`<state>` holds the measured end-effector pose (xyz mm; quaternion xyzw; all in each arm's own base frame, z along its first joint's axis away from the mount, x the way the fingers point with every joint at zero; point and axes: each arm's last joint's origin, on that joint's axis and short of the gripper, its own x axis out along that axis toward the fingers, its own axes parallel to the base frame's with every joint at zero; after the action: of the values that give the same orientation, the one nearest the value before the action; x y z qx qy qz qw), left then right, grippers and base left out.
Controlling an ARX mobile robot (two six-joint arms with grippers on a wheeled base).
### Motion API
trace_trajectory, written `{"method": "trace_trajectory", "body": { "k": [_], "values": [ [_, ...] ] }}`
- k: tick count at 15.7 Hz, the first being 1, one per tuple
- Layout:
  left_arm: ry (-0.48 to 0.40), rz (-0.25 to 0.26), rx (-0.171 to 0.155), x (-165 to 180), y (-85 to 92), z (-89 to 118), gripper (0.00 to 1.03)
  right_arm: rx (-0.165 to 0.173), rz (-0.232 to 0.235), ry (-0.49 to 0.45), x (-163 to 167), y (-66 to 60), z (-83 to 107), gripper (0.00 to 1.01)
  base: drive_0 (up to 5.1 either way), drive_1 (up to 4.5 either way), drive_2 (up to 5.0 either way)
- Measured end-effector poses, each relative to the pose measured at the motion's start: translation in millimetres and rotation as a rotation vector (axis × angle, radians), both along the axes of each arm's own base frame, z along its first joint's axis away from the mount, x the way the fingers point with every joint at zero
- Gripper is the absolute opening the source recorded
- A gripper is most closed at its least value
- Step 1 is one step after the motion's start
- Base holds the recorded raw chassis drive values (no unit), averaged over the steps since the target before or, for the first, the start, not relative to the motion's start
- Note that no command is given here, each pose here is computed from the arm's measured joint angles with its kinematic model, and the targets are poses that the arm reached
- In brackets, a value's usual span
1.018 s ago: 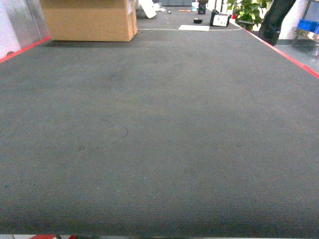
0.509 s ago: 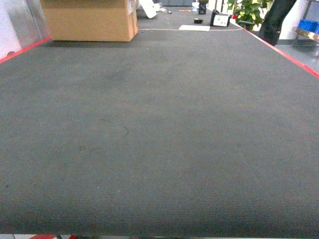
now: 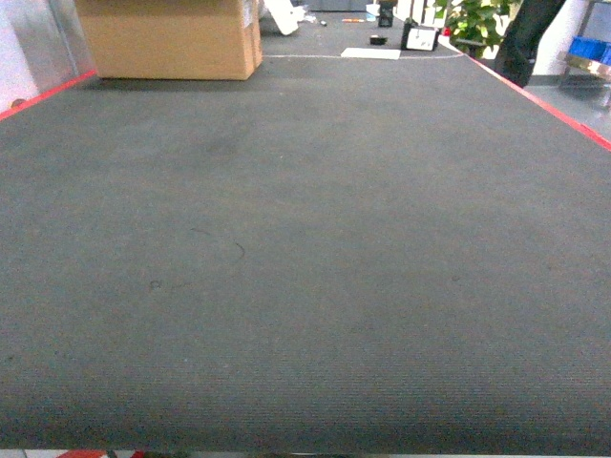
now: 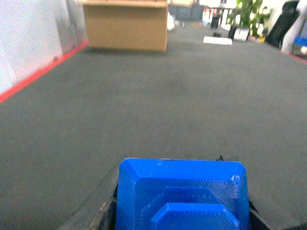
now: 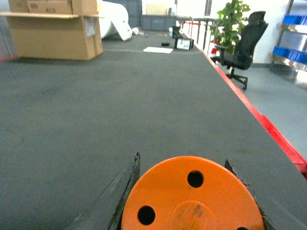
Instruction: Sort blue parts and orange caps into right shelf containers
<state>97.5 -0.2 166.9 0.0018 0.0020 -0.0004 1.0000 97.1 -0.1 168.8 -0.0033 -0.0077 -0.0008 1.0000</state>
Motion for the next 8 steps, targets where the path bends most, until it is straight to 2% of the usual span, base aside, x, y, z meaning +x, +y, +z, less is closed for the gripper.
{"method": "trace_trajectory", "body": {
  "k": [1, 3, 8],
  "values": [
    [-0.020, 0.003, 0.000, -0.3, 0.1, 2.9, 0.44, 0.000, 0.002, 0.022, 0.1, 0.1, -2.6, 0.45, 0.0, 0.00, 0.0],
    [0.010, -0.003, 0.000, -0.1, -0.1, -0.9, 0.44, 0.000, 0.002, 0.016, 0.0, 0.0, -2.0, 0.45, 0.0, 0.00, 0.0],
    [-0.006, 0.000, 0.000, -0.1, 0.0, 0.6, 0.44, 0.000, 0.002, 0.014, 0.1, 0.0, -1.9, 0.45, 0.0, 0.00, 0.0]
  ]
}}
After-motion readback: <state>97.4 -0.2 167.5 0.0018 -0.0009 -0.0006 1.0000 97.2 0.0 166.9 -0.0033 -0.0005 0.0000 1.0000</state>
